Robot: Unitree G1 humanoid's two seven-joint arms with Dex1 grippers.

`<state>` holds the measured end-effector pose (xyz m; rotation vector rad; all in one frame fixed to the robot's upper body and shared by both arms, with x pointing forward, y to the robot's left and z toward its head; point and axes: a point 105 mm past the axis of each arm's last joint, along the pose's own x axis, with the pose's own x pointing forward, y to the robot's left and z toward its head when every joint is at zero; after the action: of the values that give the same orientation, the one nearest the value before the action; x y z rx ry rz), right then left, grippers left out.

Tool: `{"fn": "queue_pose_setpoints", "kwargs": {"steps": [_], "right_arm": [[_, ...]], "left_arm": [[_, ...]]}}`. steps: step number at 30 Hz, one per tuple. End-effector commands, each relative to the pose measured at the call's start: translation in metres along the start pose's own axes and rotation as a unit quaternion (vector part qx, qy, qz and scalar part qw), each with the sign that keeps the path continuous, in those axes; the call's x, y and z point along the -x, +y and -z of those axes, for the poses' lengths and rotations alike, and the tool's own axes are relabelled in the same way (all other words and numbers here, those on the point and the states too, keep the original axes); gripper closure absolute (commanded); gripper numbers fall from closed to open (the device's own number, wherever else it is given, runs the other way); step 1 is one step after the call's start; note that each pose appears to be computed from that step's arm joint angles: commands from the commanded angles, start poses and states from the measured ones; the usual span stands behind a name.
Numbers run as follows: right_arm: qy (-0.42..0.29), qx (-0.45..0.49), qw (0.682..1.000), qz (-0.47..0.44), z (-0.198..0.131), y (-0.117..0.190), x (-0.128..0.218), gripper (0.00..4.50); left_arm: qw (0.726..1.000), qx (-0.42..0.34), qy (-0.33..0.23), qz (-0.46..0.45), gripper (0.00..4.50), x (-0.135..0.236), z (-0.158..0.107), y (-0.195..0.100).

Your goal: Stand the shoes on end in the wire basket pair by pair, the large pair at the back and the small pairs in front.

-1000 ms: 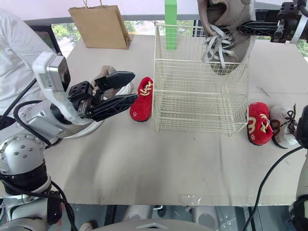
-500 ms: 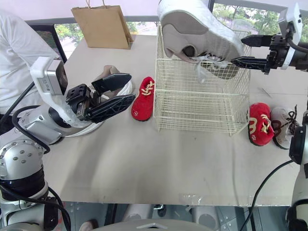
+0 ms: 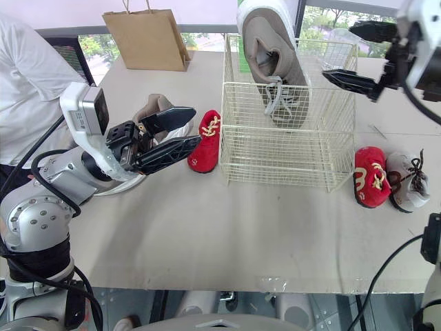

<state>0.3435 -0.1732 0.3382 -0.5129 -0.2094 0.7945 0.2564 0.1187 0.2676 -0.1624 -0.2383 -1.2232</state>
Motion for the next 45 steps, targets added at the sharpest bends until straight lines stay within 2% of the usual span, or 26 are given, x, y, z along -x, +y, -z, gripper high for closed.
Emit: {"fn": "queue_pose_setpoints", "kwargs": {"steps": [1,6,9,12,16,21,23,34,40,45], "right_arm": [[0.004,-0.025,0.998,0.049,-0.013,0.003,-0.024,0.04],[-0.006,-0.06,0.991,0.122,-0.007,0.009,-0.06,0.04],[-0.013,-0.049,0.985,0.164,-0.008,0.002,-0.065,0.04],[-0.037,-0.088,0.978,0.185,-0.015,-0.001,-0.067,0.04],[-0.041,-0.083,0.976,0.198,-0.019,0.0,-0.069,1.22],[-0.065,-0.09,0.968,0.224,-0.028,0.002,-0.067,3.75],[-0.075,-0.101,0.963,0.236,-0.031,0.005,-0.064,4.47],[-0.125,-0.154,0.908,0.37,-0.038,-0.013,-0.026,4.47],[-0.127,-0.125,0.898,0.401,-0.043,-0.029,-0.007,4.47],[-0.102,-0.142,0.902,0.394,-0.023,-0.035,-0.003,4.47]], "left_arm": [[1.0,-0.02,-0.005,0.01,0.0,-0.002,-0.006,-0.002],[1.0,-0.026,-0.007,0.001,0.0,-0.002,-0.006,-0.004],[1.0,-0.027,-0.007,-0.004,0.0,-0.001,-0.006,-0.006],[0.999,-0.028,-0.008,-0.014,0.0,0.002,-0.007,-0.006],[0.999,-0.028,-0.008,-0.018,0.0,0.002,-0.005,-0.007],[0.999,-0.028,-0.01,-0.021,0.0,0.002,-0.005,-0.007],[0.999,-0.027,-0.011,-0.021,0.0,0.001,-0.004,-0.006],[1.0,-0.019,-0.014,-0.019,0.0,-0.001,-0.001,-0.004],[1.0,-0.017,-0.015,-0.014,0.0,-0.001,-0.001,-0.004],[1.0,-0.016,-0.013,-0.011,0.0,-0.001,-0.001,-0.005]]}}
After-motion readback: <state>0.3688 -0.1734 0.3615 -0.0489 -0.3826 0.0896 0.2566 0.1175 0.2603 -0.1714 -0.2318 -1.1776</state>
